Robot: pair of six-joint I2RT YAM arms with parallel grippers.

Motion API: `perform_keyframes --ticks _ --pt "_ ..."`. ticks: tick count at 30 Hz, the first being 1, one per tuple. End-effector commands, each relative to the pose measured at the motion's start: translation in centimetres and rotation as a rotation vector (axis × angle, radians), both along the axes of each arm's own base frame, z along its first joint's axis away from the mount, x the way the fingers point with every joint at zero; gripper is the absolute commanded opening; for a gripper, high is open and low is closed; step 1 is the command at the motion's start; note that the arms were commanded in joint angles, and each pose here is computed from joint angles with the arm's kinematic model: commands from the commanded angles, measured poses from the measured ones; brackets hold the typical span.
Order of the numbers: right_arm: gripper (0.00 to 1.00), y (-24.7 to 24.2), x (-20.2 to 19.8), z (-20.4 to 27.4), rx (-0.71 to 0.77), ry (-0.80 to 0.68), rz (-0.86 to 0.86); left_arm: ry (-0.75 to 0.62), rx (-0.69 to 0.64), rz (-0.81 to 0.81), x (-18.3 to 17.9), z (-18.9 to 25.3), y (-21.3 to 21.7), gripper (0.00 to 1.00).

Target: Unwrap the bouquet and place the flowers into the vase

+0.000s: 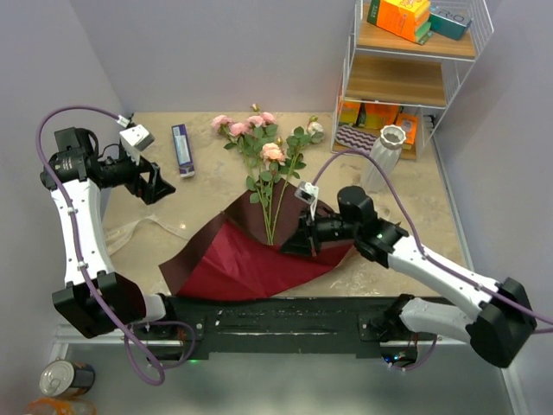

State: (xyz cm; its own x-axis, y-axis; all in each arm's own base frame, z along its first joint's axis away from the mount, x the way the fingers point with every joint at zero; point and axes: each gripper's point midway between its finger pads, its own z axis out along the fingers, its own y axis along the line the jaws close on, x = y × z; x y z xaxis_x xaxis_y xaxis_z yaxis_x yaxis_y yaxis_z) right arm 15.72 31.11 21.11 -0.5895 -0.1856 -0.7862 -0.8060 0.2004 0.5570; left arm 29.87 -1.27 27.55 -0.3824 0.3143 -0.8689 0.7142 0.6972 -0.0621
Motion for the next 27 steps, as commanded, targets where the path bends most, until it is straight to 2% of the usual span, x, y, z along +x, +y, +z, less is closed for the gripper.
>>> perform_keyframes --ticks 1,6,10,11,12,14,17,22,26,27 --pt "0.05 -1.8 -3.4 2.9 0.069 -0.024 0.023 -0.046 -0.003 -0.003 0.2 1.6 -0.4 0.99" --pt "0.12 -3.6 -6.0 4.2 0.088 0.000 0.023 -0.050 -0.005 0.001 0.3 2.0 -0.5 0.99" --pt "0.22 -4.4 -7.8 4.7 0.103 0.035 0.049 -0.057 -0.012 0.008 0.5 2.6 -0.6 1.00" --pt "0.31 -4.7 -8.2 4.9 0.099 0.034 0.053 -0.061 -0.012 0.009 0.6 2.8 -0.6 0.99" --pt "0.36 -5.2 -8.6 4.0 0.051 0.056 0.052 -0.068 -0.013 0.002 0.6 3.1 -0.8 0.99" --pt "0.47 -6.1 -9.4 5.3 0.052 0.026 0.061 -0.070 -0.014 0.002 0.6 3.2 -0.9 1.00" --pt "0.58 -7.4 -10.0 7.6 0.082 -0.030 0.023 -0.060 -0.020 0.001 0.7 2.9 -1.1 0.99" --pt "0.64 -7.5 -7.9 13.5 0.147 -0.120 -0.105 -0.061 -0.014 -0.003 0.7 2.9 -1.2 0.99" --pt "0.68 -6.2 -7.4 17.5 0.177 -0.185 -0.041 -0.058 -0.012 -0.001 0.6 2.8 -1.2 0.99" --pt "0.68 -6.2 -7.4 19.8 0.208 -0.251 -0.026 -0.055 -0.013 -0.001 0.6 2.6 -1.2 0.99"
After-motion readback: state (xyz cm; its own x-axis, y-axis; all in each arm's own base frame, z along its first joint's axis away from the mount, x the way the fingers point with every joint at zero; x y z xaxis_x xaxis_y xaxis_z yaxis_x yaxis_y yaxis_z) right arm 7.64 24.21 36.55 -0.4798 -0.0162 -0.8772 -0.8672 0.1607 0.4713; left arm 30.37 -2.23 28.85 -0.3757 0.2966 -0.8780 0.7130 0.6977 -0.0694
